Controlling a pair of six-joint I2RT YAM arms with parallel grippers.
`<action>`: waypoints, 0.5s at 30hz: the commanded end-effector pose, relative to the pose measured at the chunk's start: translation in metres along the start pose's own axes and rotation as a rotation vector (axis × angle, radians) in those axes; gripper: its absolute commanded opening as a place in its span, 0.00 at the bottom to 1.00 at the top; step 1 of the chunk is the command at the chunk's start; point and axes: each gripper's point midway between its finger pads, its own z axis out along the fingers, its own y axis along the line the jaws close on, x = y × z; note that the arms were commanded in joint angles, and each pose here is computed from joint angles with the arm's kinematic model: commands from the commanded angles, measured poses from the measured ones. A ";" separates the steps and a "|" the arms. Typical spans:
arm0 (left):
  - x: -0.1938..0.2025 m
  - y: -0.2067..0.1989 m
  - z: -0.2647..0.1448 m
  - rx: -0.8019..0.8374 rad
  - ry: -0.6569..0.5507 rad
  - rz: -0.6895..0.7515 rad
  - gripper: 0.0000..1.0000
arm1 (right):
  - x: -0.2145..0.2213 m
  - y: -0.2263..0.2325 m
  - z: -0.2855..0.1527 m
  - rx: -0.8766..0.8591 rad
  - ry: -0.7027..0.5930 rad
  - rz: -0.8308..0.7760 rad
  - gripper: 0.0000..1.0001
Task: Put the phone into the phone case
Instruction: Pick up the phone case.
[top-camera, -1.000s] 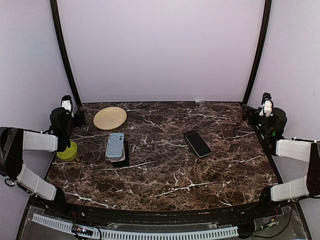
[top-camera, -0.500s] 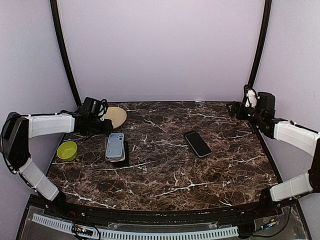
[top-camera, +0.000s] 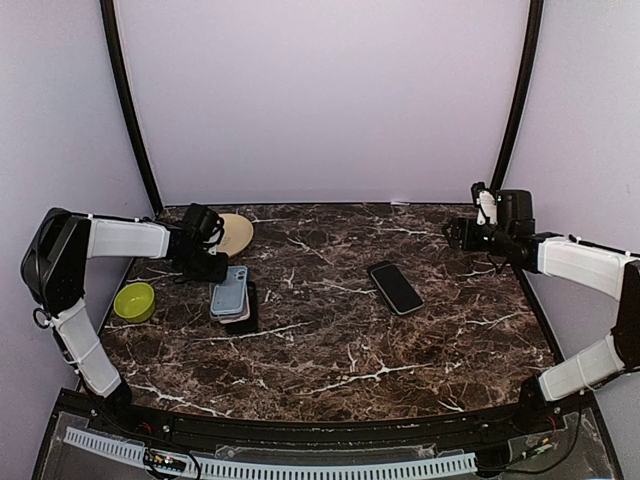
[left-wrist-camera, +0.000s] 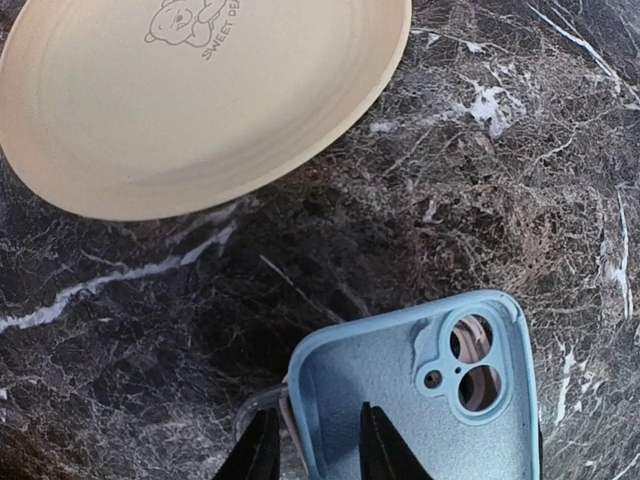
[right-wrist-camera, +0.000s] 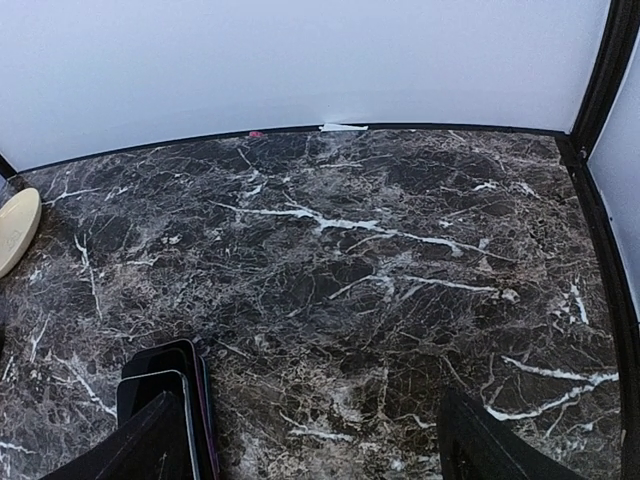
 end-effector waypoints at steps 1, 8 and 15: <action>0.004 -0.003 0.002 0.000 0.031 -0.018 0.28 | -0.006 0.001 0.000 0.013 -0.017 -0.016 0.88; 0.001 -0.009 -0.007 0.040 0.015 -0.052 0.00 | -0.011 0.003 -0.004 0.012 -0.027 -0.021 0.88; -0.018 -0.017 -0.044 0.040 -0.153 -0.056 0.00 | -0.023 0.026 -0.010 -0.019 -0.029 -0.062 0.88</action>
